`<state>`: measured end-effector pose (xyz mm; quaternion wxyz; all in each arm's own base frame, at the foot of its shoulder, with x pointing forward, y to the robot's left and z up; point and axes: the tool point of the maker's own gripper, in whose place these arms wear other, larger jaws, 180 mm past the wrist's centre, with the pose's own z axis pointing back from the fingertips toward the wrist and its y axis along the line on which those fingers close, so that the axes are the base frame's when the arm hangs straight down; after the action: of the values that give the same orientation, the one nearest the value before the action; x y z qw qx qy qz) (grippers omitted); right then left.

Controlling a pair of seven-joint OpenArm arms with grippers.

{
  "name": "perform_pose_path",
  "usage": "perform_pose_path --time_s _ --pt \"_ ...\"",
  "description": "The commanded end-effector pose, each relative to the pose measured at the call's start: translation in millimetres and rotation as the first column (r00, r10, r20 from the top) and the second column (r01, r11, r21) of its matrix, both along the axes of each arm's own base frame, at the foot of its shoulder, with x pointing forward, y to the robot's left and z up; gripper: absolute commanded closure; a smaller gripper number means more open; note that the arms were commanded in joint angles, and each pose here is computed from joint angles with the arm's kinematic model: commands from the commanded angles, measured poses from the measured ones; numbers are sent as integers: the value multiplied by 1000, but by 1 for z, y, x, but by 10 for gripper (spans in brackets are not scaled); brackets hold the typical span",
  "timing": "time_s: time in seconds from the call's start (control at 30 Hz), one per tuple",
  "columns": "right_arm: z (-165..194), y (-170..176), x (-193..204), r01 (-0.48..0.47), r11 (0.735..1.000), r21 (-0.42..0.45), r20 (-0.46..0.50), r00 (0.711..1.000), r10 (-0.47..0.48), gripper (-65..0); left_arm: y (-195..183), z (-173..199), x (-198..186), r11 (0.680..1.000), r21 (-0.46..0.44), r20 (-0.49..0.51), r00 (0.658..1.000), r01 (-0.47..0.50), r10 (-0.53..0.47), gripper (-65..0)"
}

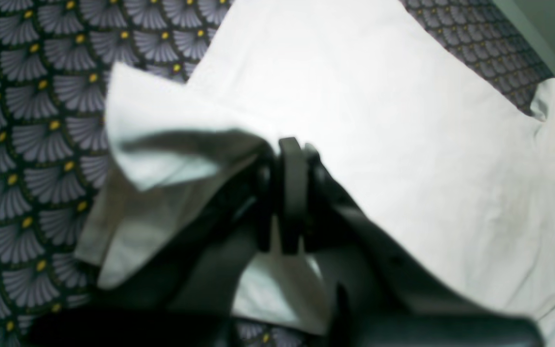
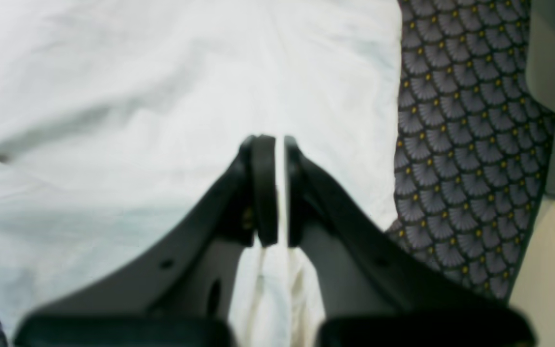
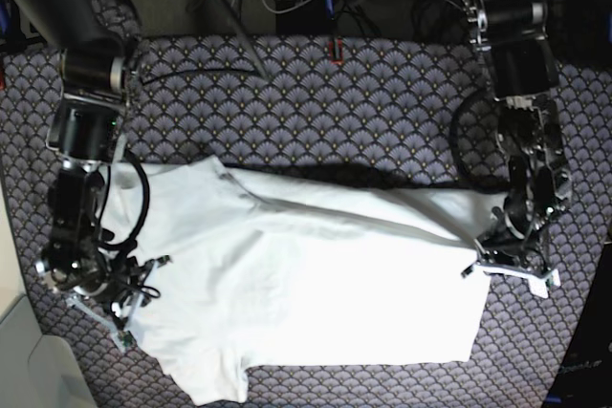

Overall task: Fold the T-shirt properly
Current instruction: 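Pull both held corners across the shirt toward the hem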

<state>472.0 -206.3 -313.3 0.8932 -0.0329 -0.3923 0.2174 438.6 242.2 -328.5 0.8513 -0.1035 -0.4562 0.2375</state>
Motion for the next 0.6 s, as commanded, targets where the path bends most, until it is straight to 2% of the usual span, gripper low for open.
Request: perform_pose_path --time_s 0.0,0.07,0.27,0.57 --pt "12 -6 5 2 1000 -2 39 999 -2 -19 6 21 10 1000 18 63 998 -8 7 -6" --pt "-4 -7 -7 6 1000 -8 -6 1000 -6 -19 6 20 9 1000 18 60 998 -8 7 -6" --pt "-30 -8 -26 11 1000 -5 -66 998 -12 -28 4 7 1 1000 17 33 999 -4 4 -6" --pt "-49 -10 -42 13 1000 -4 -105 994 -13 -265 2 -2 -6 1000 12 13 1000 -3 2 -6"
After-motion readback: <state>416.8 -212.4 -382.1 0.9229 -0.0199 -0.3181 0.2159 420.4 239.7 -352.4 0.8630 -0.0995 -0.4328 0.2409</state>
